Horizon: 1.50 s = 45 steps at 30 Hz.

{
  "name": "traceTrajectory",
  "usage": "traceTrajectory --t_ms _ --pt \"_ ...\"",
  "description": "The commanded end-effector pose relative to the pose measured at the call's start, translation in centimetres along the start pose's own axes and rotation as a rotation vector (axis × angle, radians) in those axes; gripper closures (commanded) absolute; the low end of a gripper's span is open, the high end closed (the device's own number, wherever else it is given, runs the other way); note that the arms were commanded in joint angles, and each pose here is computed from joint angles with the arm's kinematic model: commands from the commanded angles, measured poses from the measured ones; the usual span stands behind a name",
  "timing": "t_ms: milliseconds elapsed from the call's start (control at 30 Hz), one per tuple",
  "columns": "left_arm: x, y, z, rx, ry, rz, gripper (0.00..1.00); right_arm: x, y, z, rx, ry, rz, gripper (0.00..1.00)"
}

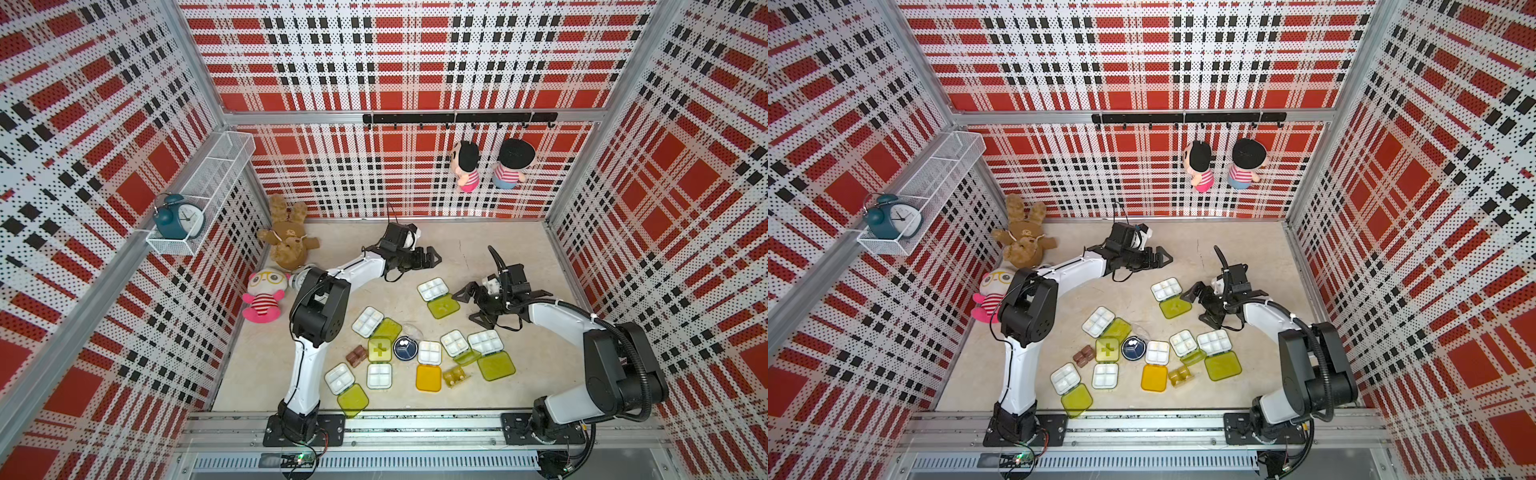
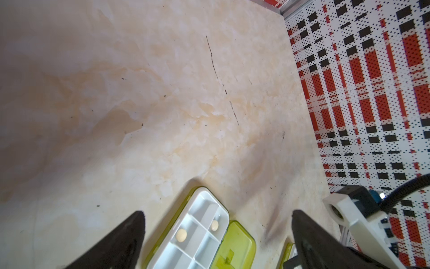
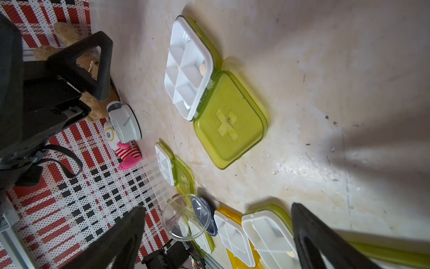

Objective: Close pillboxes
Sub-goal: Close the lid on the pillbox.

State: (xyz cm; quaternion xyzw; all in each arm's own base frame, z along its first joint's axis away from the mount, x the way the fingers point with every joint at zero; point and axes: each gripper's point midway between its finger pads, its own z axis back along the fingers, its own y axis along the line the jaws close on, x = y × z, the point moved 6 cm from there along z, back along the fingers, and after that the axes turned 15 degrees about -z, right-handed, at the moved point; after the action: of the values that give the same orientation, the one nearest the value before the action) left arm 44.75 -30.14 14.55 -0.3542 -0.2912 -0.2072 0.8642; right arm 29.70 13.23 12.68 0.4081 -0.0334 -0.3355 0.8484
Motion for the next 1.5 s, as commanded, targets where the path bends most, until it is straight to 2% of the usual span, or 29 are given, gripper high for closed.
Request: traceTrajectory --t_ms 0,533,1000,1467 --pt "-1.3 1.0 -1.2 -0.024 0.022 0.0 0.03 0.3 1.1 -0.4 0.036 -0.022 -0.012 0.0" --pt "-3.1 1.4 -2.2 -0.07 0.049 0.036 0.04 0.6 0.6 -2.0 0.024 -0.011 -0.059 0.0" --pt "-4.0 0.6 -2.5 -0.105 0.06 0.035 0.14 0.5 -0.6 -3.3 -0.006 0.001 -0.108 0.0" --pt "-5.0 -0.7 -3.2 -0.132 0.084 0.034 0.17 1.2 -1.3 -4.7 0.036 -0.018 -0.161 0.0"
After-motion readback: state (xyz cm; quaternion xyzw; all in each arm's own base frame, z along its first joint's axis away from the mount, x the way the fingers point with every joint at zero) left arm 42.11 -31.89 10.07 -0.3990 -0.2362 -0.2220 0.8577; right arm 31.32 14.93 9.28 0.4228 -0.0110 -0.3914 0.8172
